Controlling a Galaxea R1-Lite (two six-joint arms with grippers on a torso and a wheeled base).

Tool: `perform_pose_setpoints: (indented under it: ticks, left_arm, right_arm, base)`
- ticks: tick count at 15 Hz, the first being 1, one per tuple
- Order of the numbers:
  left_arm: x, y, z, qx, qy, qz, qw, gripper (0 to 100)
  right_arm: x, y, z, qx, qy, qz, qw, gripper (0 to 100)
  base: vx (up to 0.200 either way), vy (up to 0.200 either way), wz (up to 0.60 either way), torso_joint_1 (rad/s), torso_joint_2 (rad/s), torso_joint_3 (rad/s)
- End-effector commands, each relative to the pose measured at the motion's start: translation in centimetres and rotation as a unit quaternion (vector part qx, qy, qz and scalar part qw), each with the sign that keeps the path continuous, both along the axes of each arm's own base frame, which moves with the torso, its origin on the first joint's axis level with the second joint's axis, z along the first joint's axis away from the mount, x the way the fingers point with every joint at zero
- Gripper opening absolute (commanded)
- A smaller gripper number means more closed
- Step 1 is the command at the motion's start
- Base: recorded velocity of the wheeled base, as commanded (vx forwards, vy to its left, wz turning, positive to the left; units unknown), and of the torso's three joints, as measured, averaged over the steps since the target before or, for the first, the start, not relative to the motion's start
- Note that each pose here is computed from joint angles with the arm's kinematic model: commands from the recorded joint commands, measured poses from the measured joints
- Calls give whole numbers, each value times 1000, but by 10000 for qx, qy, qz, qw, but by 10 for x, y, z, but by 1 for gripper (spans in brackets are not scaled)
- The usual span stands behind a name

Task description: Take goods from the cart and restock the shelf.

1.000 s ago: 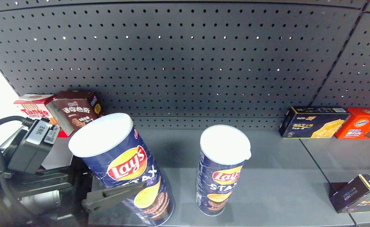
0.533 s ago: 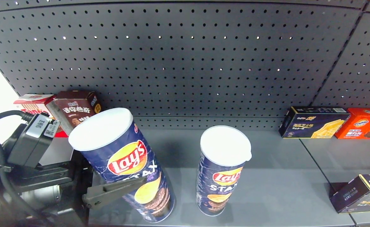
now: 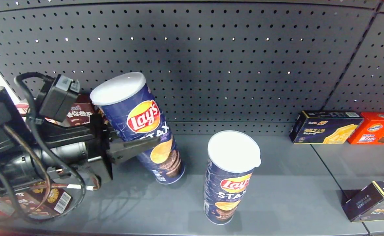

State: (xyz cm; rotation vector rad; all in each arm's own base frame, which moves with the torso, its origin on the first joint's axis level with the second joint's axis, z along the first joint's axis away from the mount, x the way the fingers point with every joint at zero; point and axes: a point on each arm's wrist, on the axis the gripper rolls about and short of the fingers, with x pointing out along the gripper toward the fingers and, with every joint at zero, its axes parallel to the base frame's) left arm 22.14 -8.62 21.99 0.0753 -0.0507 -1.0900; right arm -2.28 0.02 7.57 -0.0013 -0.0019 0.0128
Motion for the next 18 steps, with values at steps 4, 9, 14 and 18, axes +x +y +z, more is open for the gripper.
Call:
perform_pose_setpoints:
  ticks: [4, 9, 14, 18]
  left_arm:
    - [42, -16, -7, 95, 74, -23, 9999, 0]
    - [59, -31, 5, 533, -26, -206, 9984, 0]
    - [72, -46, 15, 658, 150, -308, 9972, 0]
    - [78, -51, 10, 725, 158, -326, 9967, 0]
  right_arm:
    - [0, 0, 0, -1, -6, 5, 10000, 100]
    - [0, 0, 0, -1, 2, 5, 10000, 100]
    - [0, 0, 0, -1, -6, 5, 10000, 100]
    - [0, 0, 0, -1, -6, 5, 10000, 100]
  base:
    - [0, 0, 0, 0, 0, 0]
    - [0, 0, 0, 0, 0, 0]
    - [0, 0, 0, 0, 0, 0]
    - [0, 0, 0, 0, 0, 0]
